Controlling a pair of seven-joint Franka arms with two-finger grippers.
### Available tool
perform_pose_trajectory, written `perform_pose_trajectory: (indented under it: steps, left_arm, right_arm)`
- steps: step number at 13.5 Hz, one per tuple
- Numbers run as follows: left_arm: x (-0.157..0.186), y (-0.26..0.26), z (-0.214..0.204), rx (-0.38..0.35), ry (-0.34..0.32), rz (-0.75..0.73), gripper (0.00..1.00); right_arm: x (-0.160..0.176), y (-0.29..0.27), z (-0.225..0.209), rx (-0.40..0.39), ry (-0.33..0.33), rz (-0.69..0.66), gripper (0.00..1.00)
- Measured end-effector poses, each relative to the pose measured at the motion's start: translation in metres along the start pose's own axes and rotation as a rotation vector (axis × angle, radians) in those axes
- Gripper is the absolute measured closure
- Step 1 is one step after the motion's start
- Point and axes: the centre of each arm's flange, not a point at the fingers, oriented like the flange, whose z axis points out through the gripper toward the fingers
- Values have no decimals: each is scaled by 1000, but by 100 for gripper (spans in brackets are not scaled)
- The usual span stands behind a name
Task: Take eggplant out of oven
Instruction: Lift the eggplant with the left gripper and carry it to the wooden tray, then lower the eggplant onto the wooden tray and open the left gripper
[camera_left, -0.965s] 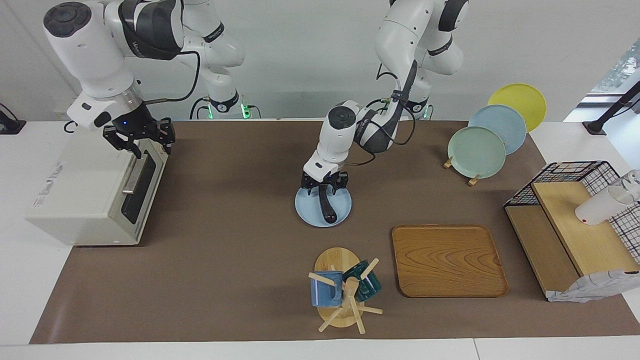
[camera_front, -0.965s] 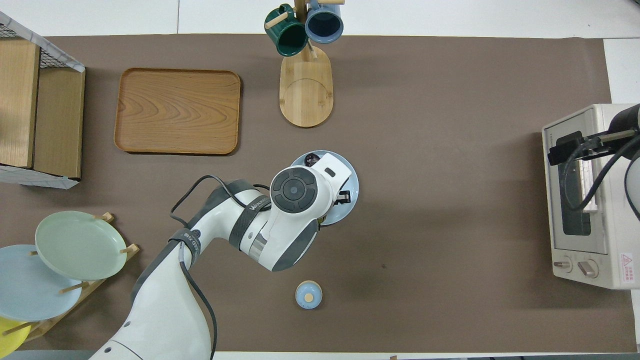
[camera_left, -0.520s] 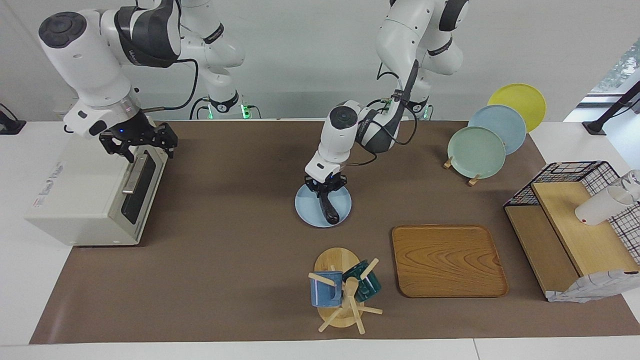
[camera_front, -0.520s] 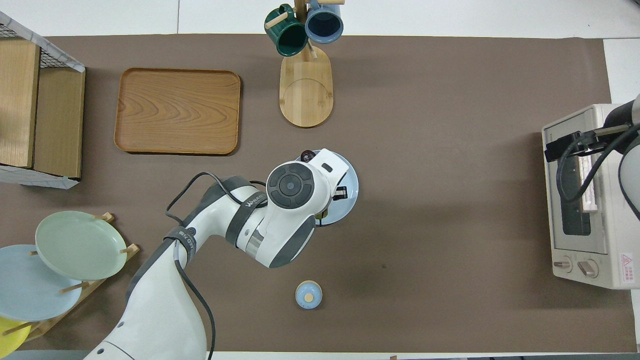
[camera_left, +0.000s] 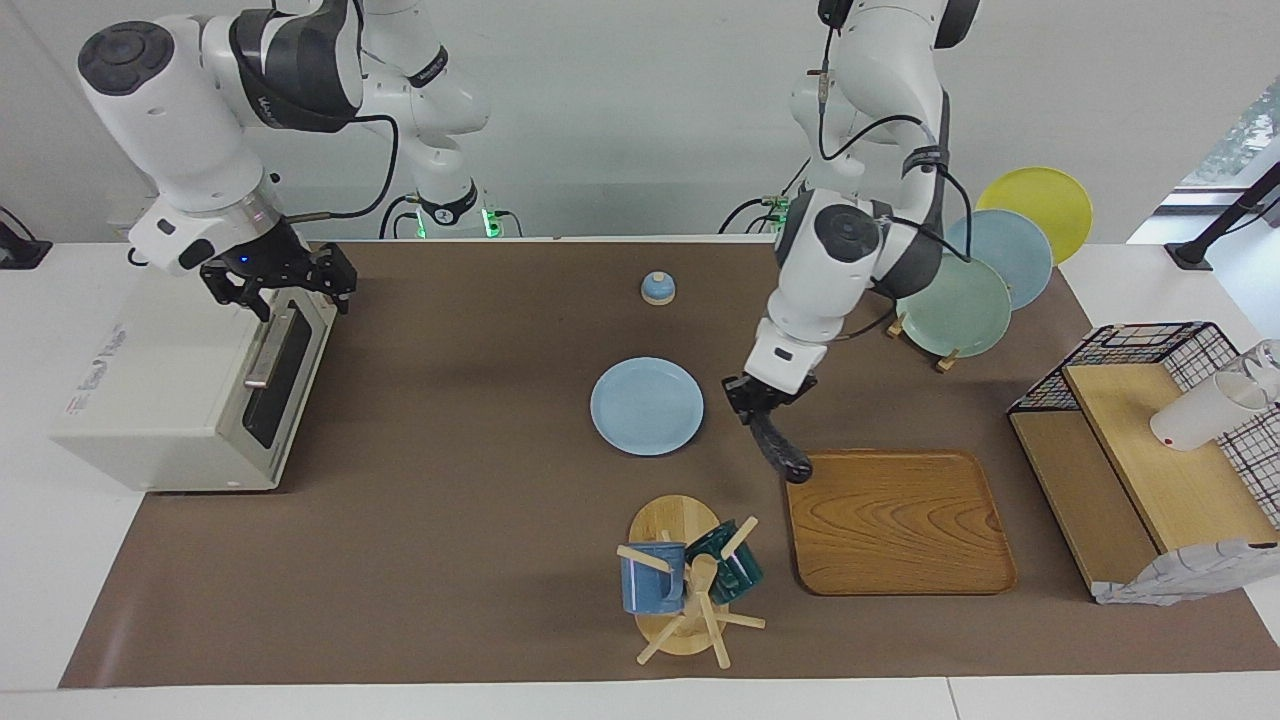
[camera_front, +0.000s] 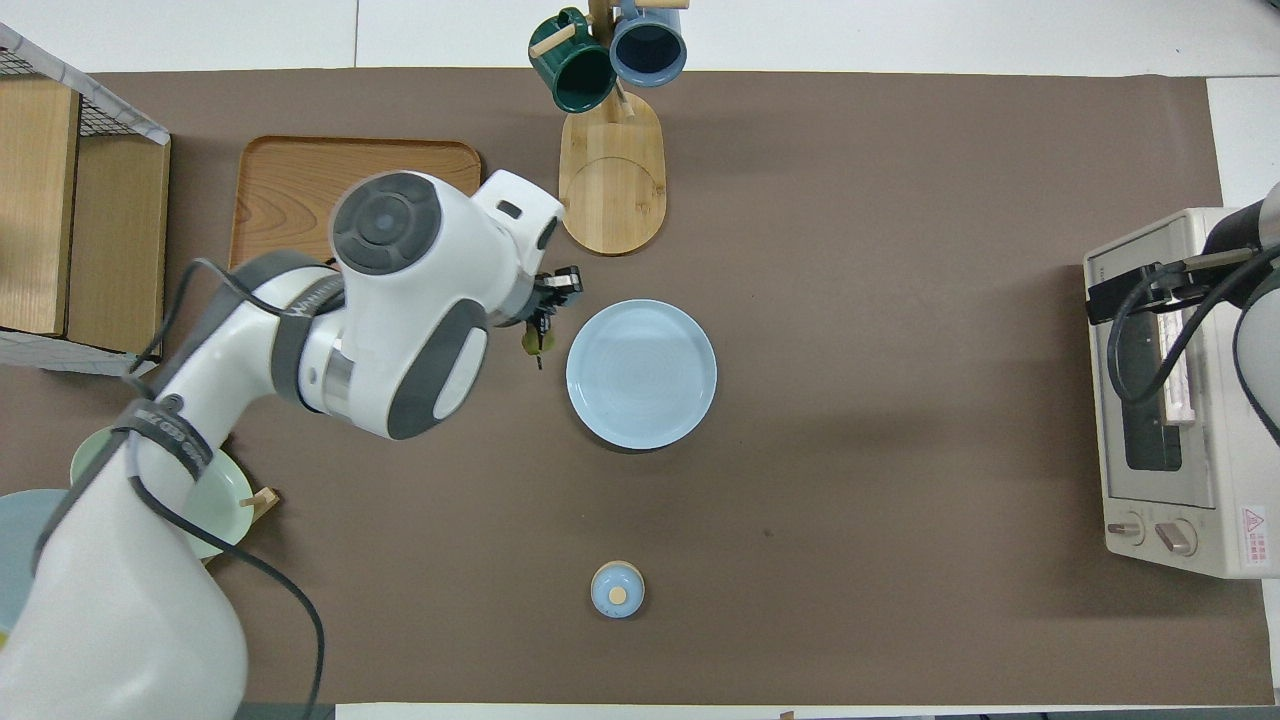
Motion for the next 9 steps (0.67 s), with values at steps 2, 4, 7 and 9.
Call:
perform_pose_trajectory:
  steps: [2,4,7,9]
  left_arm:
    - [27,-48,0,7,4,27,75]
    - [51,-95,1,11,14,70,75]
    - [88,-123,9,12,36,71,75]
    - [113,-129,29,22,51,65,75]
  right_arm:
    - [-1,0,-1,0,2,0,0]
    - [-3,0,-6,-2,10,0,0]
    - [-6,0,-12,-3,21,2,0]
    - [-6,0,-12,-3,22,6,0]
